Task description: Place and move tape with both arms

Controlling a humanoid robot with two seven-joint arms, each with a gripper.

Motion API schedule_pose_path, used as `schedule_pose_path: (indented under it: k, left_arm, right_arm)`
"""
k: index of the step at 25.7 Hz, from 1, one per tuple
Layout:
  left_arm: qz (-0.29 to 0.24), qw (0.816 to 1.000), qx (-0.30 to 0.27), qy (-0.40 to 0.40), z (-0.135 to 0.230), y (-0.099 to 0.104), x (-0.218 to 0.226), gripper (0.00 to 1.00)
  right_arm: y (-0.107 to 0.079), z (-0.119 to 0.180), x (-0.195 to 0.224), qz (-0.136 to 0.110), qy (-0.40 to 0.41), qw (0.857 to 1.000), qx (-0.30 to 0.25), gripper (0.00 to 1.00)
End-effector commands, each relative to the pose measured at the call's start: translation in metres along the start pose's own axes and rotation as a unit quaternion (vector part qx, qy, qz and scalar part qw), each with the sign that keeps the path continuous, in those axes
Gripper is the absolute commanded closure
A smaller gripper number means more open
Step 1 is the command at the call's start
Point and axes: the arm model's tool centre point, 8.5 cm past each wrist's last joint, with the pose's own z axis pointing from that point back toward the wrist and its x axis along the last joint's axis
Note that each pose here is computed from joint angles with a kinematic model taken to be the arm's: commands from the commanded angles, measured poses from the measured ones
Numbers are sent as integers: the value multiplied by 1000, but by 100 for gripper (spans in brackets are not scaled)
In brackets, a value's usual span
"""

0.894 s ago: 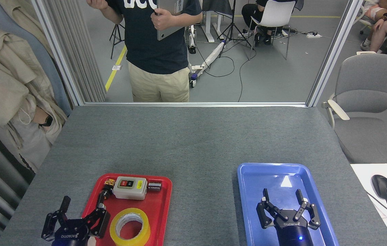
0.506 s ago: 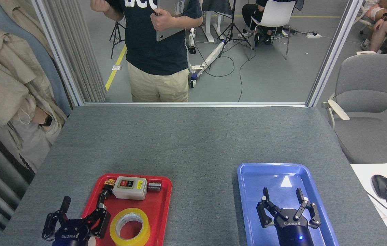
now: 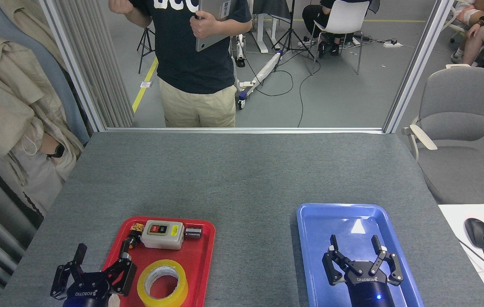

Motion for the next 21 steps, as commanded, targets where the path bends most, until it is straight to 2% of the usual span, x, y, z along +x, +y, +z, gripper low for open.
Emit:
schedule_pose_path:
  k: [1, 7, 9, 10, 12, 14, 16, 17, 18, 19, 21]
  left_arm:
    - [1, 1000, -1, 2, 0, 0, -1, 0]
    - [33, 999, 0, 3, -5, 2, -3, 0]
    - [22, 1000, -3, -10, -13, 13, -18, 0]
    - [13, 1000, -17, -18, -20, 19, -27, 0]
    - [19, 996, -87, -24, -31, 16, -31, 0]
    - [22, 974, -220, -44, -31, 0, -23, 0]
    - [-1, 934, -342, -100, -32, -6, -10, 0]
    - [-23, 913, -386, -129, -33, -4, -10, 0]
    - [-46, 894, -416, -157, -33, -3, -8, 0]
    - [-60, 886, -424, -181, -35, 0, -5, 0]
    - [-69, 882, -418, -204, -38, 2, 2, 0]
  right_arm:
    - [0, 0, 0, -1, -2, 1000, 1, 1]
    - [-1, 0, -1, 2, -2, 1000, -3, 1]
    - [-2, 0, 0, 1, -2, 1000, -5, 1]
    - [-2, 0, 0, 1, -3, 1000, -5, 1]
    - [-1, 0, 0, 1, -3, 1000, -5, 1]
    - [-1, 1, 0, 0, -2, 1000, -5, 1]
    - [-1, 1, 0, 0, -2, 1000, -5, 1]
    - [-1, 1, 0, 0, -2, 1000, -5, 1]
    - [-1, 1, 0, 0, -2, 1000, -5, 1]
    - [-1, 1, 0, 0, -2, 1000, -5, 1]
    - [-1, 1, 0, 0, -1, 1000, -5, 1]
